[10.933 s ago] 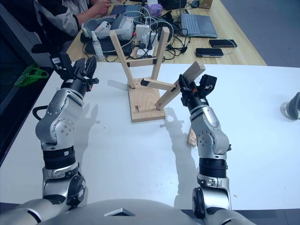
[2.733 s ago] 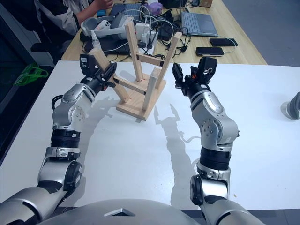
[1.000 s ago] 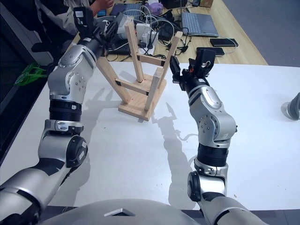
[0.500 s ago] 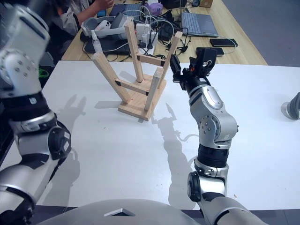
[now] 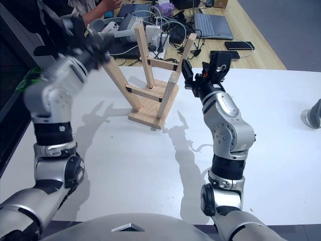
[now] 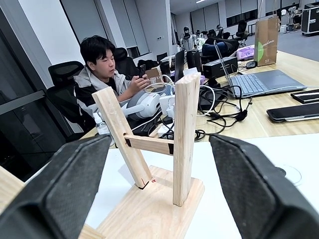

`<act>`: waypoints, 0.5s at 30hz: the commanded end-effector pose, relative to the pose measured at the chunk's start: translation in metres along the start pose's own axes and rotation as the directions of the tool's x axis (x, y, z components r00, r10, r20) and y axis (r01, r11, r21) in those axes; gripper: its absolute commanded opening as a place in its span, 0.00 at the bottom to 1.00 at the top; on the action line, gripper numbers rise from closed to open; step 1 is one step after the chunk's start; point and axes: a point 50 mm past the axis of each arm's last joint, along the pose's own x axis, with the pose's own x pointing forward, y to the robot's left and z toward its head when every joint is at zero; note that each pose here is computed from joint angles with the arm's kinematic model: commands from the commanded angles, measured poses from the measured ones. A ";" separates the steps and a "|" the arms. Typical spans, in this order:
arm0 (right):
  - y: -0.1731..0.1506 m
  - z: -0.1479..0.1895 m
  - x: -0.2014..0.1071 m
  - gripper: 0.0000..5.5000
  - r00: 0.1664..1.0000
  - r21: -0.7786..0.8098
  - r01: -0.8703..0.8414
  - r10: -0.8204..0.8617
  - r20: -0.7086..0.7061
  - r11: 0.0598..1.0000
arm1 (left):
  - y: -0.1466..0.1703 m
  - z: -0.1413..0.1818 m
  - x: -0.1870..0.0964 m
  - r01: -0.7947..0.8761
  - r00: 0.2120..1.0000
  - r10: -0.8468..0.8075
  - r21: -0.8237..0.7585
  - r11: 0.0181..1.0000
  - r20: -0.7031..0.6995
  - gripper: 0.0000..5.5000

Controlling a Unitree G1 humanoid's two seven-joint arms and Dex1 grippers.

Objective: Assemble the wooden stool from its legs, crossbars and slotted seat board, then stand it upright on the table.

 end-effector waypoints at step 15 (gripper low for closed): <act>0.000 0.005 0.001 0.67 1.000 0.004 -0.001 0.001 0.016 1.000 | 0.008 -0.113 -0.012 -0.101 0.901 0.076 -0.037 0.994 -0.427 0.40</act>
